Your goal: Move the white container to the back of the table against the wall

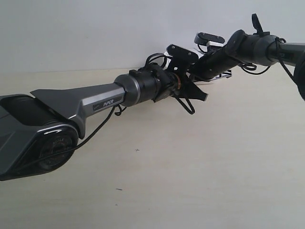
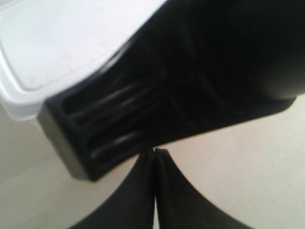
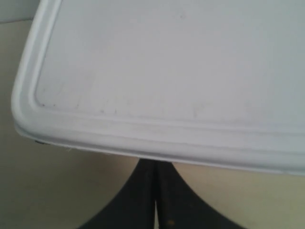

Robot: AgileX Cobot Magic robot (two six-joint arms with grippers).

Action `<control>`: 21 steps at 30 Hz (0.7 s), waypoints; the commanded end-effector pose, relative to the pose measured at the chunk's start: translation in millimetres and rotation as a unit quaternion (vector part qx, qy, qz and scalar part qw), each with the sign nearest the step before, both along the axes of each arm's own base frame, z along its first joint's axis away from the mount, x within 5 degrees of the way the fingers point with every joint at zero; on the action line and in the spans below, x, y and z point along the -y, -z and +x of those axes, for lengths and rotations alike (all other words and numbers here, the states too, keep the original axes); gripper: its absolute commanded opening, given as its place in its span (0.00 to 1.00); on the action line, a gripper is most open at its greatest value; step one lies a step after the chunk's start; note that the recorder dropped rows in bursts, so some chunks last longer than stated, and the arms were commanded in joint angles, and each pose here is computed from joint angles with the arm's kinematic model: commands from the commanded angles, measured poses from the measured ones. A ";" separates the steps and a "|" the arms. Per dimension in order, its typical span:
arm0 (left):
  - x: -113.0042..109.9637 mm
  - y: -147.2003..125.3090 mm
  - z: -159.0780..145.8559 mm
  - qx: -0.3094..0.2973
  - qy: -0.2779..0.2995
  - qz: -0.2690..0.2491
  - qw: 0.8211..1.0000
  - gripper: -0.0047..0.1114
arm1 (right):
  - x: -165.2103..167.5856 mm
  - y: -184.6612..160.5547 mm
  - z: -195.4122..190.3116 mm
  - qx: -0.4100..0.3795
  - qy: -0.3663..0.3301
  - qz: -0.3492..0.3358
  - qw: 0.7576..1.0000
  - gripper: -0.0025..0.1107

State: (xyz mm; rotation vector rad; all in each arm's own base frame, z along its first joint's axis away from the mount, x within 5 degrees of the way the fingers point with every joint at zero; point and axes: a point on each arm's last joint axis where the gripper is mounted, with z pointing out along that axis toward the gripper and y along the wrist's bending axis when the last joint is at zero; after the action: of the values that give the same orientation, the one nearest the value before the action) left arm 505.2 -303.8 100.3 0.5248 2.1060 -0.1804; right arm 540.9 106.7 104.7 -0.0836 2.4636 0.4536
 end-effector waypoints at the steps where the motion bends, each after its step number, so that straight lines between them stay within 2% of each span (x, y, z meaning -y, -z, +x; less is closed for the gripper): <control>1: 1.0 -5.7 0.5 0.006 0.002 0.000 1.000 0.04 | 7.9 -6.4 8.4 0.046 0.019 -0.037 0.998 0.02; 6: 1.6 -6.4 0.7 0.010 0.004 -0.004 1.000 0.04 | 11.6 -7.4 10.8 0.056 0.044 -0.044 0.997 0.02; 13: 2.0 -6.9 0.9 0.012 0.006 -0.005 1.000 0.04 | 11.2 -6.6 9.8 0.048 0.043 -0.041 0.997 0.02; 15: 0.5 -5.2 0.3 0.005 0.003 0.007 1.000 0.04 | 10.2 -6.3 5.4 0.020 0.033 -0.042 0.998 0.02; 18: -1.4 -7.2 -7.4 -0.030 -0.008 0.062 0.998 0.04 | 8.4 -21.3 -5.7 -0.031 0.010 -0.043 0.999 0.02; 21: -2.8 -39.5 -16.1 -0.042 -0.015 0.097 0.994 0.04 | 7.8 -57.5 -19.5 -0.062 -0.015 -0.047 0.997 0.02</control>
State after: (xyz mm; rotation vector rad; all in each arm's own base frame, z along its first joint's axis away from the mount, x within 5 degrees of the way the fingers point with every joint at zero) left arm 495.0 -298.2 105.6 0.6005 2.2365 -0.0067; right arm 527.9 101.0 127.6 -0.1006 2.6045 0.3605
